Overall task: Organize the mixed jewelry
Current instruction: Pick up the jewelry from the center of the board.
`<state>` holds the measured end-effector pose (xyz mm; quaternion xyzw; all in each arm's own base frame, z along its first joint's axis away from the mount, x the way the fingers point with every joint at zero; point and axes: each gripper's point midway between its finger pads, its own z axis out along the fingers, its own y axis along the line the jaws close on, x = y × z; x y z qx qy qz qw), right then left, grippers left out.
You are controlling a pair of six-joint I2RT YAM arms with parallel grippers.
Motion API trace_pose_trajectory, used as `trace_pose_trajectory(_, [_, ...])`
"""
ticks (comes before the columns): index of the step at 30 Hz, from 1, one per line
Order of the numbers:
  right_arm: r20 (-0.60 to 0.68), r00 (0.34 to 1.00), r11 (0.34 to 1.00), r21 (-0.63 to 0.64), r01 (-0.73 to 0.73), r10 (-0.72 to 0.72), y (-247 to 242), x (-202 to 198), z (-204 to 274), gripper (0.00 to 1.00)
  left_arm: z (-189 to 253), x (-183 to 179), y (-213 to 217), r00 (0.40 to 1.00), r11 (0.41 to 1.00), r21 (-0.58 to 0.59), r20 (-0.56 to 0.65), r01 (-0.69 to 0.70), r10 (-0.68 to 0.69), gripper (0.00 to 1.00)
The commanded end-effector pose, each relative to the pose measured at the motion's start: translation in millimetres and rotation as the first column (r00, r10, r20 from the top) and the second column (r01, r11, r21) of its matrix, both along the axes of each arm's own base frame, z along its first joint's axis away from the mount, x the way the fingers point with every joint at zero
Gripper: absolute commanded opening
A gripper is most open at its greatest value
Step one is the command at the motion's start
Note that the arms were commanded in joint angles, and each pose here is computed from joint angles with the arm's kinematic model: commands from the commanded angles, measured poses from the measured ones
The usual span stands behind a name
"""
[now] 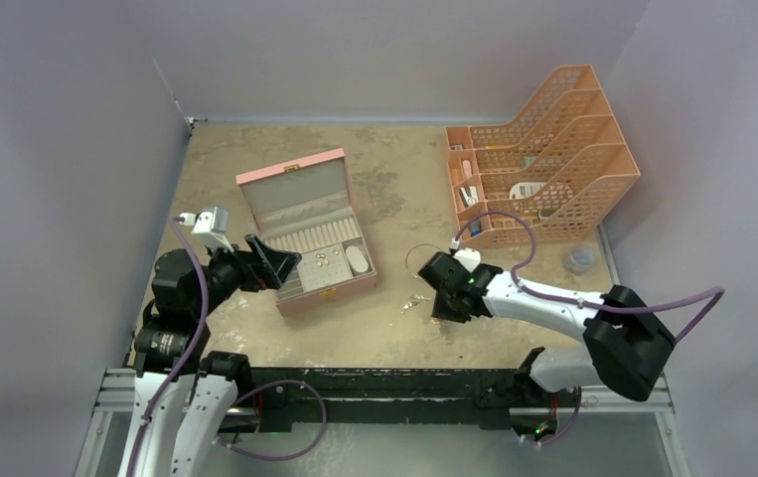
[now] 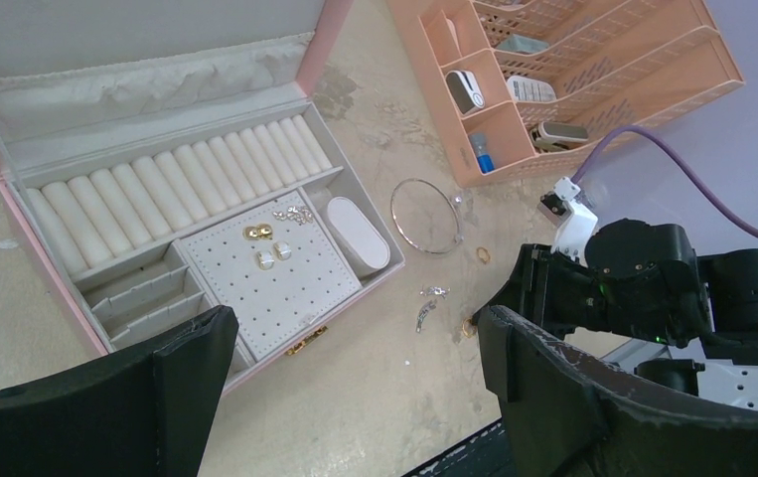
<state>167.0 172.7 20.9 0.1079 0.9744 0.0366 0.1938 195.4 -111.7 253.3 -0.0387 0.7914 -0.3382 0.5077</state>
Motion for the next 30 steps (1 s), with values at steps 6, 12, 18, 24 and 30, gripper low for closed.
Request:
trace_pose_trajectory(6, [-0.018,1.000,0.999,-0.043,0.004,-0.005,-4,-2,-9,0.27,4,6,2,1.000,1.000,-0.011,0.024,-0.018,0.018,0.92])
trace_pose_trajectory(12, [0.008,1.000,0.997,-0.073,0.017,-0.017,-7,4,-11,0.24,3,7,2,1.000,1.000,-0.007,0.022,-0.018,0.018,0.92])
trace_pose_trajectory(18, [0.018,1.000,0.996,-0.091,0.019,-0.017,-8,7,-14,0.19,4,4,0,1.000,1.000,-0.010,0.026,-0.002,0.003,0.92])
trace_pose_trajectory(24, [0.037,0.999,0.998,-0.058,0.014,-0.012,-2,12,-10,0.07,6,-3,-15,0.994,0.994,-0.020,0.023,0.106,-0.105,0.92])
trace_pose_trajectory(30, [0.115,0.993,0.999,0.032,0.025,-0.028,9,22,8,0.05,-1,-4,-26,0.984,0.983,-0.052,-0.035,0.174,-0.176,0.91])
